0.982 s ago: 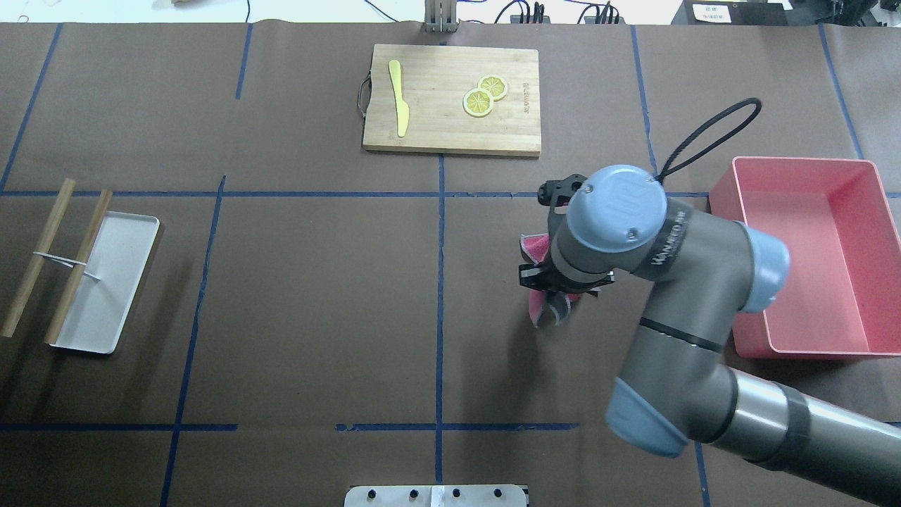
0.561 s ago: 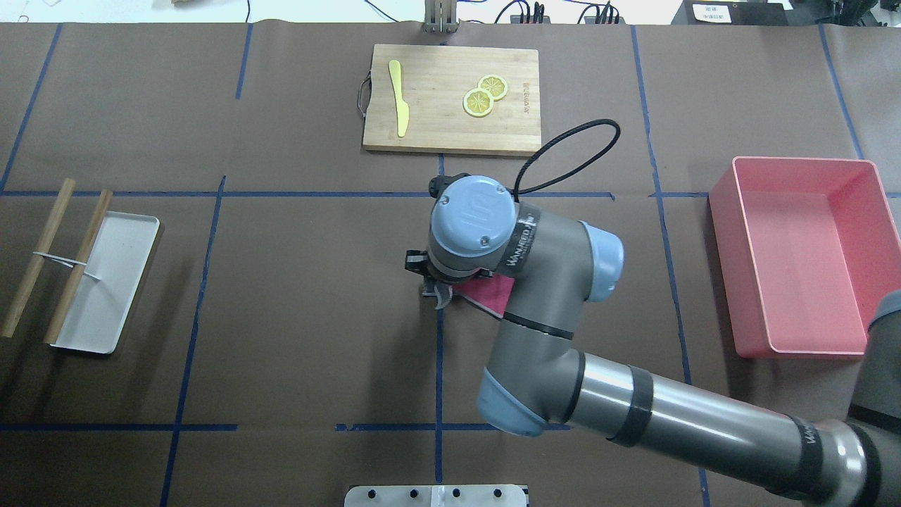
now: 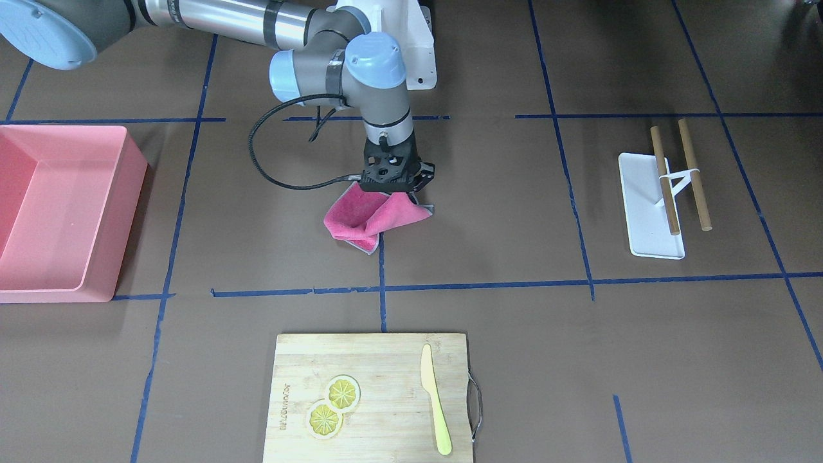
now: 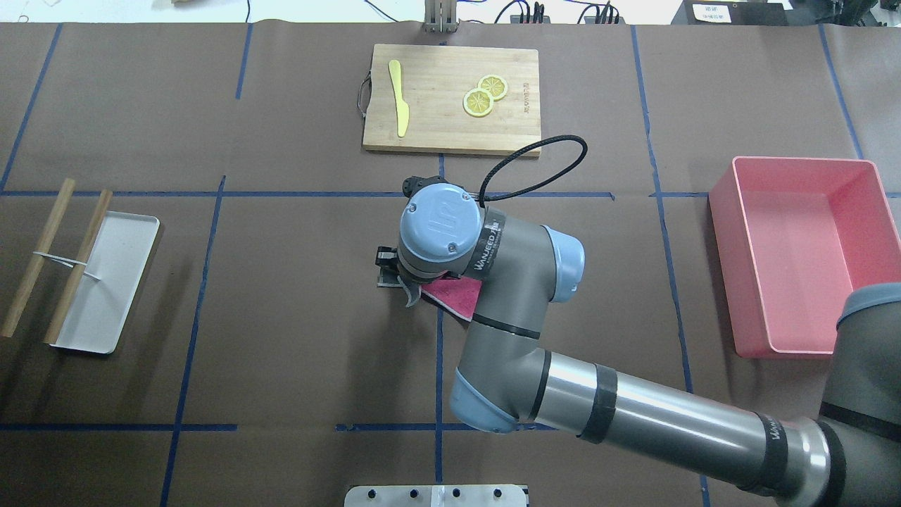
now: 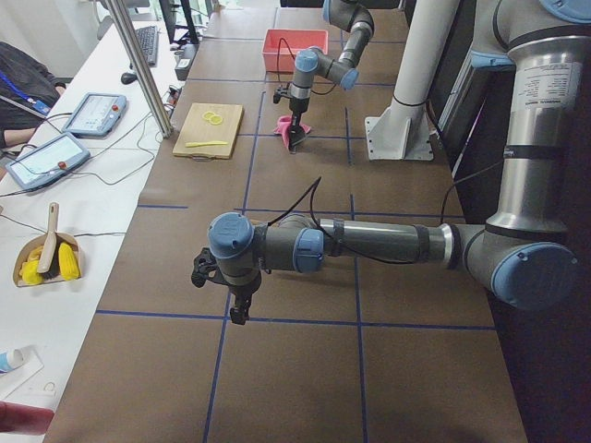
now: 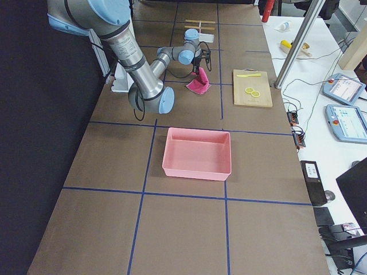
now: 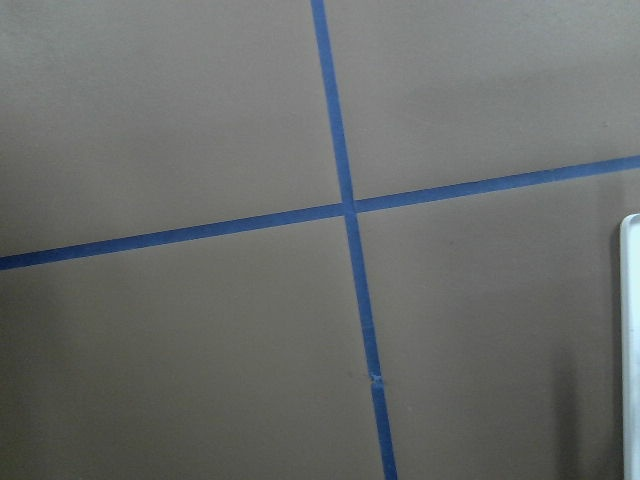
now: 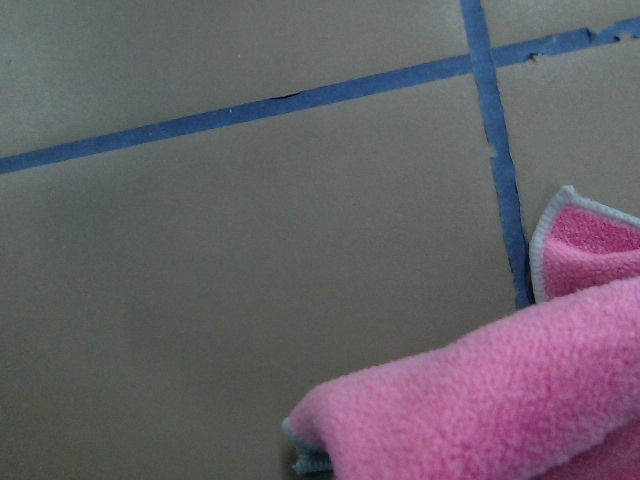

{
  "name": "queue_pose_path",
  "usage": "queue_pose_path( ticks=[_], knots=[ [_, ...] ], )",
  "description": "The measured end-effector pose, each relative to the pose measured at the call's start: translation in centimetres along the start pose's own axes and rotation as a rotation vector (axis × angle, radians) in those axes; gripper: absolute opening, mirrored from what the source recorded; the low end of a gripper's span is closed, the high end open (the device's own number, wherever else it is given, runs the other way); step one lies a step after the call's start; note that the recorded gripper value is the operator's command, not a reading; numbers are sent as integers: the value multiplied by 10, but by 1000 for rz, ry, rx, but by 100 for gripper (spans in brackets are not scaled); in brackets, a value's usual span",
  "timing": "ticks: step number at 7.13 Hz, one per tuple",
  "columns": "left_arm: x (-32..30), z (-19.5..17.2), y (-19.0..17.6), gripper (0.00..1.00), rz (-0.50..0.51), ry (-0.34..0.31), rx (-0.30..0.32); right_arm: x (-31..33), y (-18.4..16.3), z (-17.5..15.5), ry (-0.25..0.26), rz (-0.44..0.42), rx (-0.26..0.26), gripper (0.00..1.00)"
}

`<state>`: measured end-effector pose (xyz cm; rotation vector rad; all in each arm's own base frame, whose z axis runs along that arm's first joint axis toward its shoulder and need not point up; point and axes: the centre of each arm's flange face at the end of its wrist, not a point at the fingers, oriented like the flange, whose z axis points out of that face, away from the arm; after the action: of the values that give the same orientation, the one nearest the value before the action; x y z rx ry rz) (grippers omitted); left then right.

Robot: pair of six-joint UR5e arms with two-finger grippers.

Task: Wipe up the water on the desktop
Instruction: 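Wipe the towel across the table with the right gripper, back and forth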

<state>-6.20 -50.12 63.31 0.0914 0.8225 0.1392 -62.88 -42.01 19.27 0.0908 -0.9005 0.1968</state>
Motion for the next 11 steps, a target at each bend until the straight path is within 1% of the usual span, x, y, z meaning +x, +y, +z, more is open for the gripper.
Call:
queue_pose_path(
  ticks=[1,4,6,7,8,9,10,11],
  knots=[
    [0,0,0,100,0,4,0,39,-3,-1,52,-41,-9,0],
    [1,-1,-1,100,3,6,3,186,-9,-34,184,-185,-50,0],
    [2,-1,-1,100,5,5,6,277,-20,-46,269,-239,-63,0],
    [2,-1,-1,100,6,5,7,309,-26,-51,302,-264,-67,0],
    [2,-1,-1,100,7,5,8,325,-31,-55,317,-284,-67,0],
    [2,-1,-1,100,8,5,8,324,-34,-59,310,-294,-59,0],
    [2,-1,-1,100,8,5,8,303,-37,-62,280,-281,-41,0],
    [2,-1,0,100,8,5,8,257,-36,-63,224,-236,-21,0]
  ],
)
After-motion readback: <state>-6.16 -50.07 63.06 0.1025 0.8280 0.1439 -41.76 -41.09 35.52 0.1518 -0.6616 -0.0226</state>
